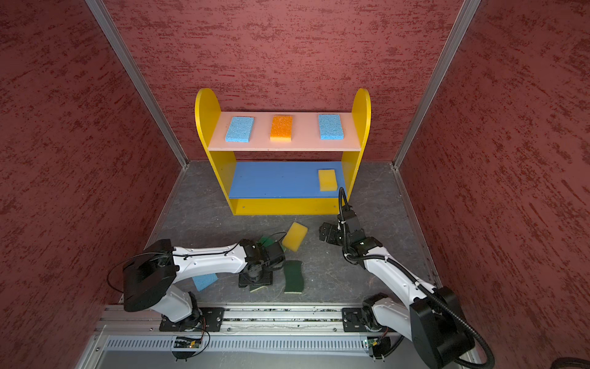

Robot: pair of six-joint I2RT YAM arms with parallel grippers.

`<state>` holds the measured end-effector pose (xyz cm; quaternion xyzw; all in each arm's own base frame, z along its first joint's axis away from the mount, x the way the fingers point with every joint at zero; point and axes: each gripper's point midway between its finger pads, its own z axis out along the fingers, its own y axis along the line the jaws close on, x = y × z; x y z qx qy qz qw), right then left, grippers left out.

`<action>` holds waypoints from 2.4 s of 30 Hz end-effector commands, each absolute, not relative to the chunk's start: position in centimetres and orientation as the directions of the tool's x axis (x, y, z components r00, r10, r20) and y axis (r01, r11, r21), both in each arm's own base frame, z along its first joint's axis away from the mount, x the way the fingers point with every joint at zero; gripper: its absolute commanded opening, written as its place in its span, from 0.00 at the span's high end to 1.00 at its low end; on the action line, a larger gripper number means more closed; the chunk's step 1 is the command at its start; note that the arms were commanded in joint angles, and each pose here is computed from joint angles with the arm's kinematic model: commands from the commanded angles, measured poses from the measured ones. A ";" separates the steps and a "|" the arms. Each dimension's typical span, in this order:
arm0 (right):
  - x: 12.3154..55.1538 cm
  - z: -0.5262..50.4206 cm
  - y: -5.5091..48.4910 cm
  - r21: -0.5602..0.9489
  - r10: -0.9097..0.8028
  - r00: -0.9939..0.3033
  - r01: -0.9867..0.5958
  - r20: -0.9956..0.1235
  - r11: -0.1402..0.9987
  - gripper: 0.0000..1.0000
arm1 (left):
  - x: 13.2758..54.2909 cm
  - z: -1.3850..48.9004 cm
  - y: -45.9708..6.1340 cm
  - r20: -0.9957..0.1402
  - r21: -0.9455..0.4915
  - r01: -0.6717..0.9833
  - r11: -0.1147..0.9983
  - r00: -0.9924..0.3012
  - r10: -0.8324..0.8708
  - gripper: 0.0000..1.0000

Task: Arrange cleaning sponges on a shelf
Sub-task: Rotate the cleaning sponge at the bottom-center of the table, then pick up the cleaning sponge from the bottom-center of the table.

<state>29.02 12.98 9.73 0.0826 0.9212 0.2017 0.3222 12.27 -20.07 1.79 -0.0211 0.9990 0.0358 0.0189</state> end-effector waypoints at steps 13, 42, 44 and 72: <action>29.1 9.6 13.2 0.429 0.288 -0.776 0.024 -0.561 0.903 0.03 | 12.8 2.8 -16.7 -0.148 0.108 -0.001 0.994 -0.989 0.015 0.13; 29.4 9.6 13.5 0.441 0.293 -0.782 0.026 -0.550 0.897 0.03 | 12.0 0.6 -17.7 -0.155 0.018 -0.099 0.995 -0.983 -0.095 0.13; 29.4 9.6 13.5 0.441 0.293 -0.783 0.027 -0.549 0.897 0.03 | 12.0 0.7 -17.6 -0.163 0.013 -0.107 0.994 -0.981 -0.104 0.16; 29.4 10.3 14.0 0.458 0.287 -0.785 0.005 -0.549 0.889 0.03 | 16.1 8.5 -17.3 -0.366 0.027 0.014 1.000 -0.930 0.023 0.34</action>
